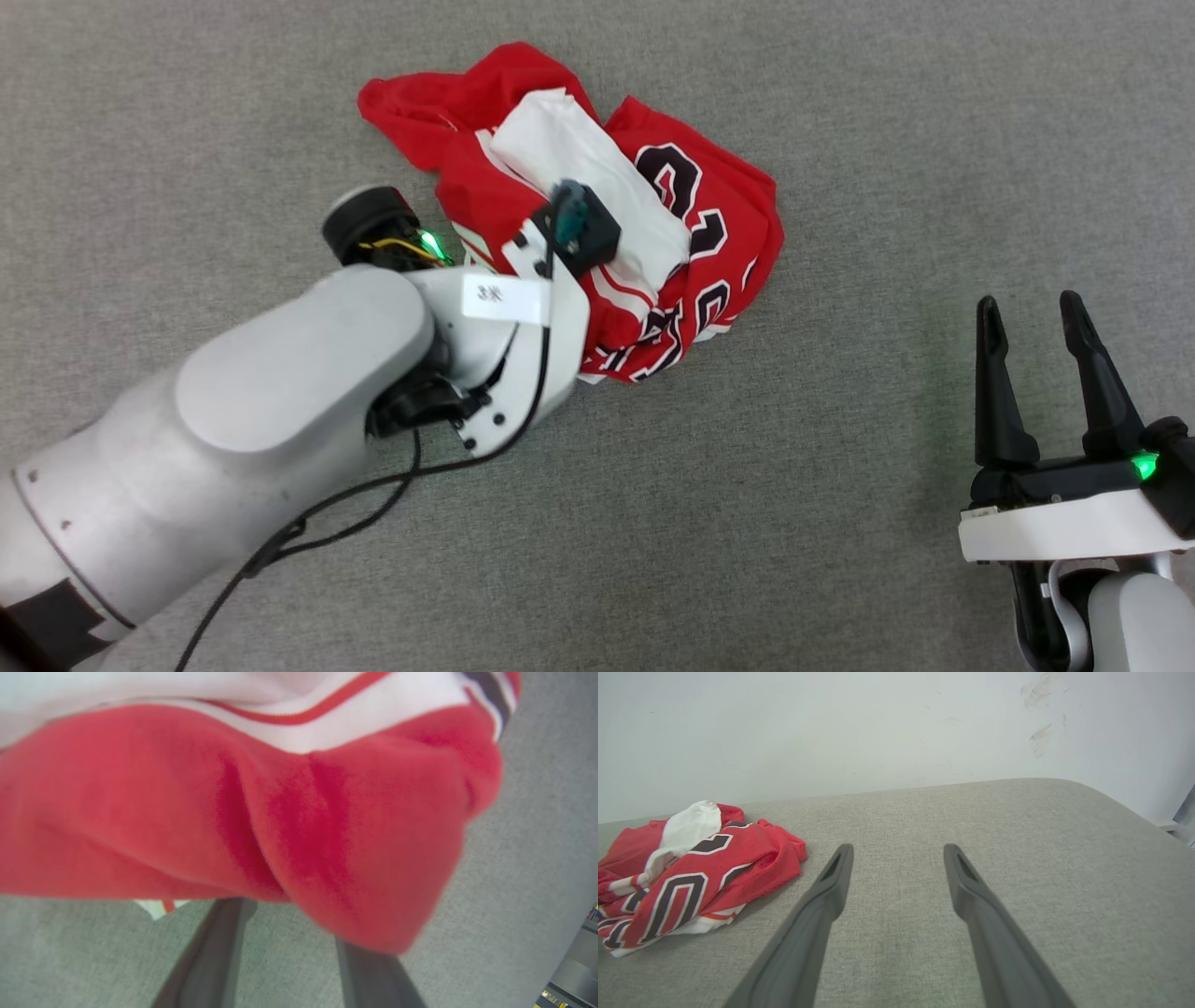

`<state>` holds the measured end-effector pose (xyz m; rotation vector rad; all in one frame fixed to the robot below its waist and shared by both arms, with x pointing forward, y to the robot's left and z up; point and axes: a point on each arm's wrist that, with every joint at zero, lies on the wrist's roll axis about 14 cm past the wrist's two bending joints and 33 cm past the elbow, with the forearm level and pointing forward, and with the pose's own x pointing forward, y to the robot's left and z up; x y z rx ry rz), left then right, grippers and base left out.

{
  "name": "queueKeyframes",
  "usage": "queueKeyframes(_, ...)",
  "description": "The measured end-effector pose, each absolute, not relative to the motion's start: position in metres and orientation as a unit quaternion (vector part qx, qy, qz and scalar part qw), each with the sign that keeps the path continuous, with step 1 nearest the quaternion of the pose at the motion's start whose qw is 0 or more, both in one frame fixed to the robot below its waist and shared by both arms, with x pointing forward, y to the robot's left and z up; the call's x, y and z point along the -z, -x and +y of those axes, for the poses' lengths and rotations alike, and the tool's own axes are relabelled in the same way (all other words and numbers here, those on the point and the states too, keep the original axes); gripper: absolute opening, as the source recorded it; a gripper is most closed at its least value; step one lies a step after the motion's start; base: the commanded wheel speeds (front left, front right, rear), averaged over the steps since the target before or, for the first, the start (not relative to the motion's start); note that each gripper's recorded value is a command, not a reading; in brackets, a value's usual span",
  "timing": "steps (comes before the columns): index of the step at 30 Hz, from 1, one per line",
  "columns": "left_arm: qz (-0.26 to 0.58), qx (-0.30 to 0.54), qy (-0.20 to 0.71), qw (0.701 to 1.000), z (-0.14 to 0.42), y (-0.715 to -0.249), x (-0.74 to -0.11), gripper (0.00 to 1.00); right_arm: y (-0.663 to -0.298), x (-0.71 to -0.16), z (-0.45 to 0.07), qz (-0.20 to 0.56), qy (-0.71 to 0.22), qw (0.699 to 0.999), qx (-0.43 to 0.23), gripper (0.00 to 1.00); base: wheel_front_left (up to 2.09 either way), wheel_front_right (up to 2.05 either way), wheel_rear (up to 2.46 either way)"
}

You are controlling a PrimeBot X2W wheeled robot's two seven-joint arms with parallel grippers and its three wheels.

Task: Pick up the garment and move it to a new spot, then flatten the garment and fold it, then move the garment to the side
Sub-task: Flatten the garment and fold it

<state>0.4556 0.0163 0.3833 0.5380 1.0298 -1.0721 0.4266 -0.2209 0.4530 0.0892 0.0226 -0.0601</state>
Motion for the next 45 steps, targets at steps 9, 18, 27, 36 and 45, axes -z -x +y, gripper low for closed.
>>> queueKeyframes(9, 0.342, 0.504, -0.209, 0.765, -0.011, -0.467, -0.451, 0.0, -0.422, -0.473, -0.213, -0.013, -0.044, 0.999, 0.017, 1.0, 0.0, 0.0, 0.0)
queueKeyframes(18, 0.228, 0.487, -0.183, 0.823, -0.001, -0.475, -0.539, 0.0, -0.412, -0.49, -0.202, -0.032, -0.052, 0.998, 0.002, 1.0, 0.0, 0.0, 0.0)
queueKeyframes(27, 0.224, 0.413, -0.167, 0.867, 0.062, -0.46, -0.556, 0.0, -0.409, -0.5, -0.185, -0.046, -0.059, 0.997, -0.022, 1.0, 0.0, 0.0, 0.0)
queueKeyframes(36, 0.369, 0.341, -0.102, 0.859, 0.128, -0.39, -0.464, 0.0, -0.407, -0.501, -0.176, -0.045, -0.063, 0.996, -0.036, 1.0, 0.0, 0.0, 0.0)
queueKeyframes(45, 0.481, 0.344, -0.042, 0.806, 0.128, -0.306, -0.393, 0.0, -0.405, -0.5, -0.174, -0.043, -0.058, 0.997, -0.039, 1.0, 0.0, 0.0, 0.0)
